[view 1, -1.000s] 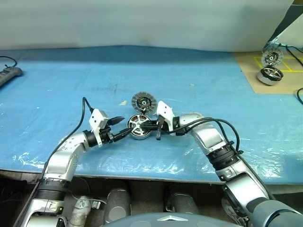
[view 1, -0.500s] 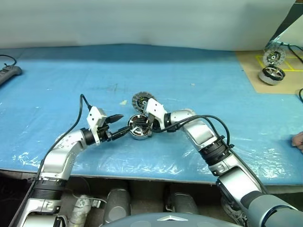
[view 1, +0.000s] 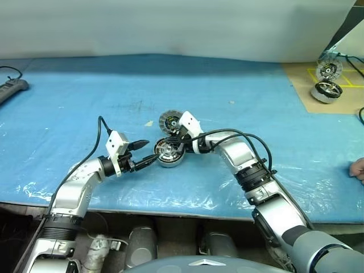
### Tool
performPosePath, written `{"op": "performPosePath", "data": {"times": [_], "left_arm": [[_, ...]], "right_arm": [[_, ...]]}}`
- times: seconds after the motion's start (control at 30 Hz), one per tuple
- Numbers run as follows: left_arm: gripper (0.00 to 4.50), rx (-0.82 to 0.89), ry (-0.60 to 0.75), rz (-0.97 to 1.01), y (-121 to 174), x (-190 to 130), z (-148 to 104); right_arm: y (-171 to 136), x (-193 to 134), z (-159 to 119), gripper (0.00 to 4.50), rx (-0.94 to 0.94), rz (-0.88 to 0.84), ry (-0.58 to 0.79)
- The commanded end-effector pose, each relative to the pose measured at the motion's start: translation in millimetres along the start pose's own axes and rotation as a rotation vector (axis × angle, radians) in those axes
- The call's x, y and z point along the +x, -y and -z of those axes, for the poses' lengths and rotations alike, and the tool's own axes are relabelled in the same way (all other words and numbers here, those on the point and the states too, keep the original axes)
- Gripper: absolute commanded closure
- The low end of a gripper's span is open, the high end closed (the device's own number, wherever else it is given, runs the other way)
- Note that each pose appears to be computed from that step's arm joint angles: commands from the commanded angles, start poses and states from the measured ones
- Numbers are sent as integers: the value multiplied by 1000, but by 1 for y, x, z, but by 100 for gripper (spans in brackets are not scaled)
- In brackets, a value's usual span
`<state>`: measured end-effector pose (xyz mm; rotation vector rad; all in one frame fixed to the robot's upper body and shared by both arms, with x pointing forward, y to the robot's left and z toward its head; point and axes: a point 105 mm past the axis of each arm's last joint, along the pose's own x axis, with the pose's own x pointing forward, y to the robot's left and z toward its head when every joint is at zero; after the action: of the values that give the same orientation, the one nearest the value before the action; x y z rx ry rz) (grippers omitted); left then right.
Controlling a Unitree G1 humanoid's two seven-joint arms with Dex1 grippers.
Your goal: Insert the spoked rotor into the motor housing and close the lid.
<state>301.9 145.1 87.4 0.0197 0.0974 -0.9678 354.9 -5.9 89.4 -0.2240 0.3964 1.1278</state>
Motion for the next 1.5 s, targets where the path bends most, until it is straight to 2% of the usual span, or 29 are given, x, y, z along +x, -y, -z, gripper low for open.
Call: {"op": "performPosePath", "data": {"times": [0.03,0.1,0.17,0.33,0.5,0.63,0.77,0.87,0.93,1.07,1.2,1.33,1.5], "left_arm": [[84,27,17,4,-3,-1,-3],[84,27,17,3,-4,-2,-1],[84,29,17,3,-5,-1,0],[84,32,29,9,-5,2,-6],[84,30,73,-6,-7,7,-19],[84,51,109,18,0,13,-37],[84,59,118,23,11,14,-46],[84,57,117,28,21,15,-51],[84,52,110,33,25,14,-50],[84,49,100,39,26,10,-51],[84,57,80,50,23,5,-49],[84,60,76,53,21,4,-54],[84,49,65,48,18,15,-49]], "right_arm": [[2,1,34,449,-29,36,-141],[-2,1,40,449,-65,15,-163],[-8,0,35,449,-105,-7,-128],[-23,-20,-24,449,-48,-108,203],[-24,-49,-40,449,31,-148,299],[-18,-80,-14,449,76,-94,243],[10,-102,28,449,136,114,148],[44,-117,42,449,175,336,151],[60,-120,39,449,187,428,181],[69,-107,19,449,147,461,230],[64,-81,-3,449,121,388,266],[46,-56,-43,449,107,230,349],[14,-37,-58,449,48,28,338]]}}
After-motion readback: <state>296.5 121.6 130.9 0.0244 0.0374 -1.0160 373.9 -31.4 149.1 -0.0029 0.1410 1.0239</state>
